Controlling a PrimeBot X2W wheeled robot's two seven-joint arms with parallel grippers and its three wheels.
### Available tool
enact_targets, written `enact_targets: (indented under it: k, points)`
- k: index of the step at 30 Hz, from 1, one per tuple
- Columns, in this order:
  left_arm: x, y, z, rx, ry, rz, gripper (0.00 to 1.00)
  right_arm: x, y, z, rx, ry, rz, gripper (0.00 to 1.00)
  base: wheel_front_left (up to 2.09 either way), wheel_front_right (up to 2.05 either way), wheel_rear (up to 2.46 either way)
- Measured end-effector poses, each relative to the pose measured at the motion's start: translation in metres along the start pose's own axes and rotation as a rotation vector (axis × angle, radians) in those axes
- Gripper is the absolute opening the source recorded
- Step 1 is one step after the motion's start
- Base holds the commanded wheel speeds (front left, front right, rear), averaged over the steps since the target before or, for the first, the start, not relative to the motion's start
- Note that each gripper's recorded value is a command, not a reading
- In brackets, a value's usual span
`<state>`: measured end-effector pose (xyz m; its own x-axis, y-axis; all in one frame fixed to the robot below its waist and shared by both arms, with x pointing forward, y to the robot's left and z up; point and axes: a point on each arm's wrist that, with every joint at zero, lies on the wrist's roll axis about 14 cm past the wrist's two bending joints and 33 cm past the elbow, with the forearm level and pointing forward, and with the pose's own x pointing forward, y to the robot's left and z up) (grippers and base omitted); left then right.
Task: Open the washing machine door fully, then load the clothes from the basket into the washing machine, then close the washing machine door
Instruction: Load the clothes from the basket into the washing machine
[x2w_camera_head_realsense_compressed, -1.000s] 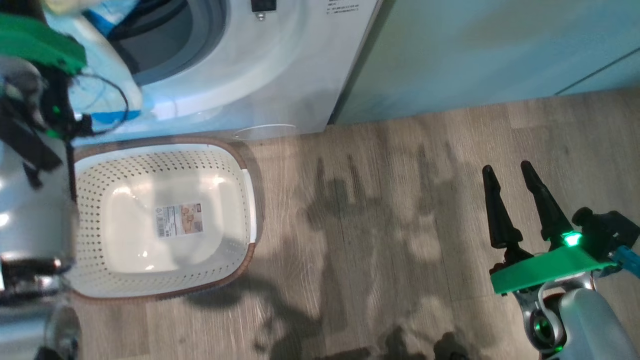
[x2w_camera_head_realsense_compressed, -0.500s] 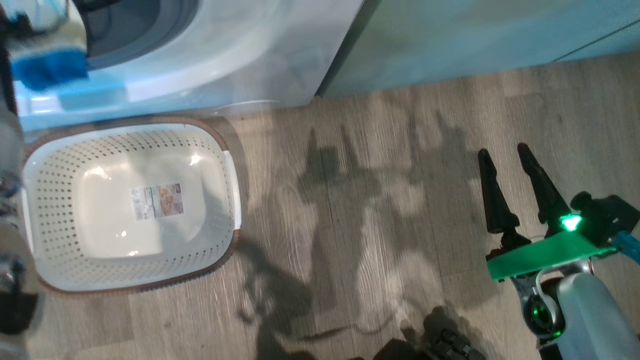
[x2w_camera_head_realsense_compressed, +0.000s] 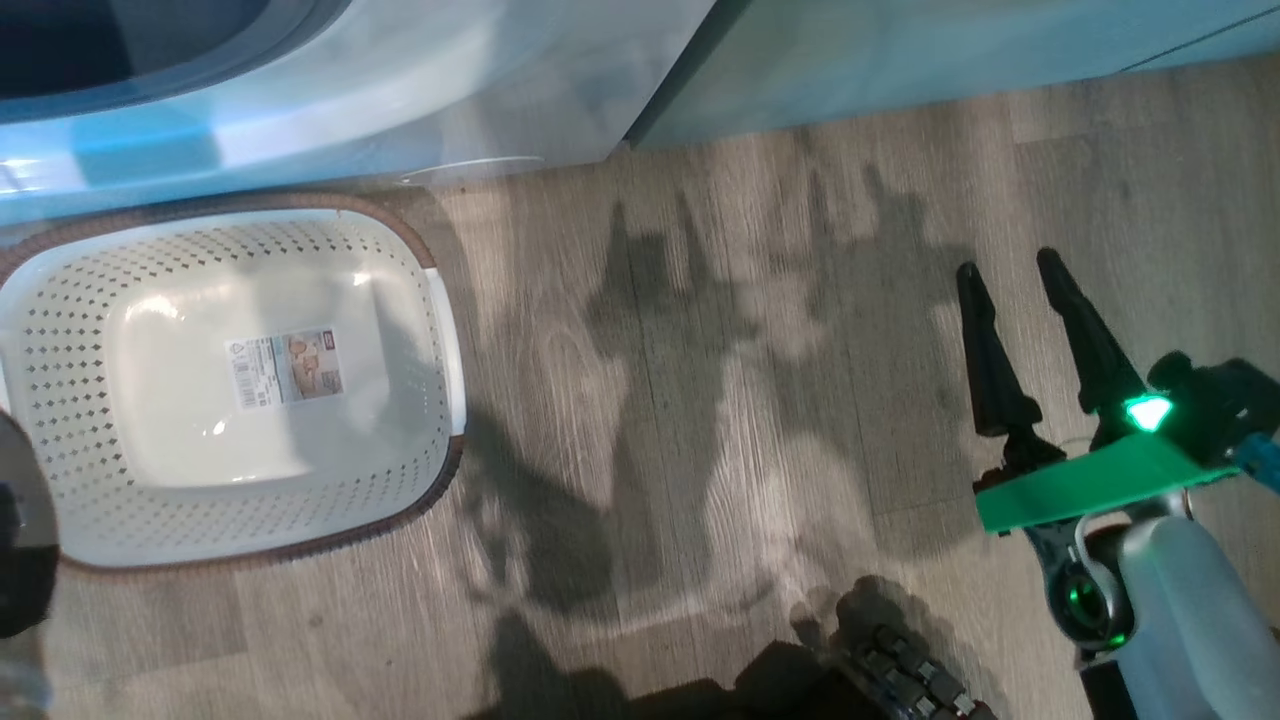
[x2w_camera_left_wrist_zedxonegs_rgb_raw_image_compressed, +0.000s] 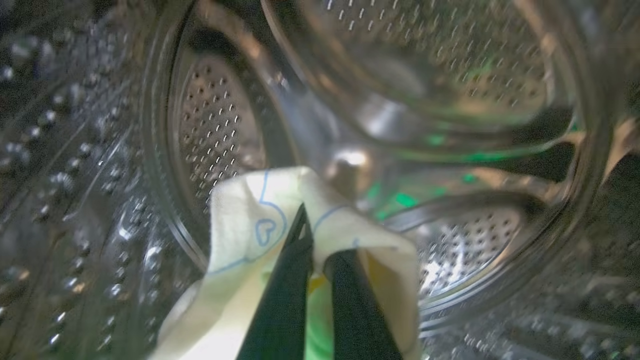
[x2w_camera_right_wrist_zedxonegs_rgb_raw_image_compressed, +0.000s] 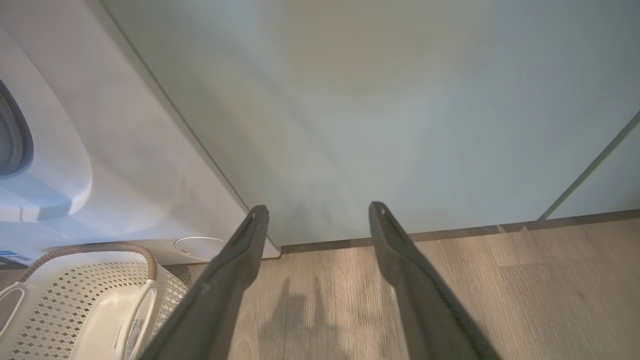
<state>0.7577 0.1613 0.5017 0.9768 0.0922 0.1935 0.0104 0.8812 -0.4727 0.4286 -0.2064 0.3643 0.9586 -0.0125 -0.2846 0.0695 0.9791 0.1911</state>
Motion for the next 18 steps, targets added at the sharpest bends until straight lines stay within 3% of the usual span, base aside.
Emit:
enact_targets:
  k: [8,14,17,18]
  points:
    - [0.000,-0.010,0.021,-0.036,-0.091,-0.028,0.00,0.005,0.004,-0.002,0.000,0.002,0.015,1.00,0.00,0.00,0.00]
    - [-0.016,-0.004,-0.029,0.028,0.060,-0.035,0.00,0.006,0.006,-0.003,0.001,0.005,0.020,1.00,0.00,0.00,0.00]
    - [-0.026,-0.003,-0.055,0.073,0.149,-0.048,0.47,0.006,0.006,-0.002,0.002,0.003,0.021,1.00,0.00,0.00,0.00]
    - [-0.029,-0.002,-0.062,0.086,0.178,-0.051,0.75,0.006,0.006,-0.002,0.002,0.002,0.022,1.00,0.00,0.00,0.00]
